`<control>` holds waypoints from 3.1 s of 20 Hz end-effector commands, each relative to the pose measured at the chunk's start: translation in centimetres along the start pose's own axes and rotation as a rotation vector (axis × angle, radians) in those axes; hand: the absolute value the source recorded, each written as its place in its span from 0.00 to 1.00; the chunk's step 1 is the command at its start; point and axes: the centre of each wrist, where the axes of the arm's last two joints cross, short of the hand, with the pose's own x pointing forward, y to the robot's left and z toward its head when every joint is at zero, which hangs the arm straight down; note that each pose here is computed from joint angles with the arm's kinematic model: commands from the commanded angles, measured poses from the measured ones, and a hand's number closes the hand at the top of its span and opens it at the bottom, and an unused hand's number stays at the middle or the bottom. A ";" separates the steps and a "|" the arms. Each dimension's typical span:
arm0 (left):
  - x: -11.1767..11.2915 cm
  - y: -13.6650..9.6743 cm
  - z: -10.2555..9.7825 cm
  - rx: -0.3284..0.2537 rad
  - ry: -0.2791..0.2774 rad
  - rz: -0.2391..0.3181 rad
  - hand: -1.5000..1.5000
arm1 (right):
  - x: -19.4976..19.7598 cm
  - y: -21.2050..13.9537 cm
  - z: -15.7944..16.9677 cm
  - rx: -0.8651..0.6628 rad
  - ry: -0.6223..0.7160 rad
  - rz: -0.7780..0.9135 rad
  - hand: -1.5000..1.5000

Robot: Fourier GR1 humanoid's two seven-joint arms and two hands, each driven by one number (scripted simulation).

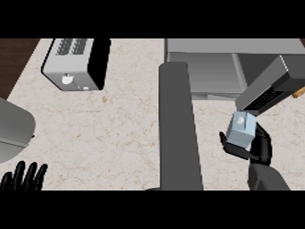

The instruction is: Pick up the milk, place it into the microwave and close the microwave

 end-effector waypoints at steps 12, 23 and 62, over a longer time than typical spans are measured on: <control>1.1 1.2 2.0 0.030 -0.001 0.013 0.00 | 0.1 1.7 -0.4 0.065 -0.138 -0.120 1.00; 0.0 0.2 1.6 -0.022 0.032 0.024 0.00 | 3.9 0.4 2.3 0.107 -0.100 -0.070 1.00; 1.4 3.3 2.5 0.024 0.010 0.020 0.00 | 10.0 13.6 -8.5 0.093 0.013 -0.128 1.00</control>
